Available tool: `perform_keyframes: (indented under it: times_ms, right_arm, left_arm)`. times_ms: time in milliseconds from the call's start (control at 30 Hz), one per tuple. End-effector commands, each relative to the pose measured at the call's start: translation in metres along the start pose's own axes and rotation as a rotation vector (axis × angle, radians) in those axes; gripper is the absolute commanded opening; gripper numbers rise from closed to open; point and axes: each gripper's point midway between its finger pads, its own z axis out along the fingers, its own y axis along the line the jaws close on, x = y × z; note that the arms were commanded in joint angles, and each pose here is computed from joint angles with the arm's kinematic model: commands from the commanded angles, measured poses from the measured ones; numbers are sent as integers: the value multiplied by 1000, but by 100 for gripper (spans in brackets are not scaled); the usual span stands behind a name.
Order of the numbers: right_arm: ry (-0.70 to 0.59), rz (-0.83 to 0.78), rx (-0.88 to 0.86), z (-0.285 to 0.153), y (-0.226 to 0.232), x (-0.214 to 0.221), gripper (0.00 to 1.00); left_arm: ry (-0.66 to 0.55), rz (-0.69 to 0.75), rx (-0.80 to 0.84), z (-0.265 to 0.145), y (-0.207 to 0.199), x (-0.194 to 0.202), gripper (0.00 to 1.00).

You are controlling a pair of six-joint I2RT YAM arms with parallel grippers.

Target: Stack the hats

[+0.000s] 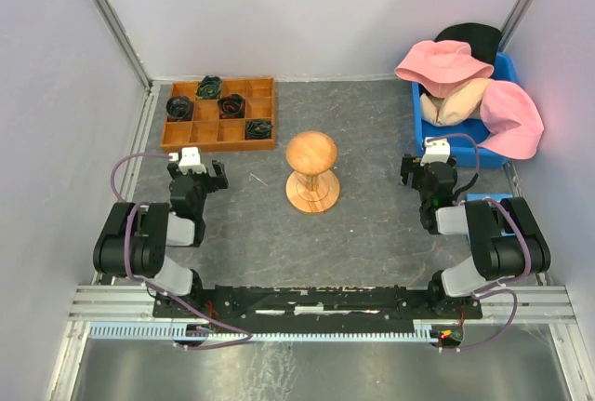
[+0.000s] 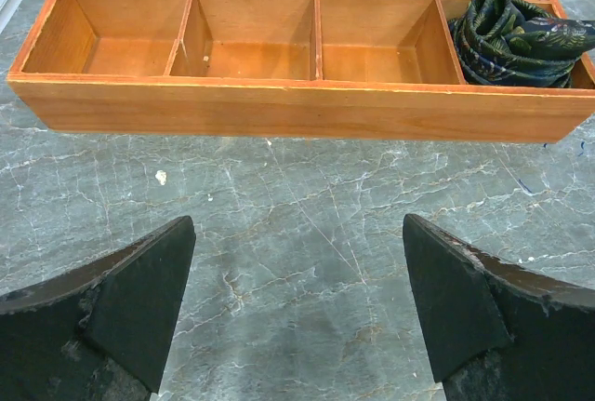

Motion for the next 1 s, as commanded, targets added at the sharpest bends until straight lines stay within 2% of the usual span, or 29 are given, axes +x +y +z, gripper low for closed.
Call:
perform_keyframes:
  times_ms: [0, 500, 600, 700, 833, 967]
  right_arm:
    - [-61, 11, 12, 5, -2, -21, 99]
    - [-56, 12, 7, 6, -1, -21, 99]
    - [-64, 11, 10, 5, -2, -22, 99]
    - [-46, -14, -38, 1, 5, -28, 99]
    - [-24, -11, -50, -10, 4, -63, 99]
    - [-41, 74, -78, -34, 6, -118, 99]
  left_arm:
    - [-54, 32, -23, 5, 6, -16, 99]
    - [-52, 33, -26, 5, 6, -16, 99]
    - [-53, 24, -95, 5, 14, -19, 99]
    - [-86, 14, -146, -2, 19, -38, 99]
    - [-25, -58, -178, -7, 19, -68, 99]
    - [48, -169, -75, -11, -7, -103, 99]
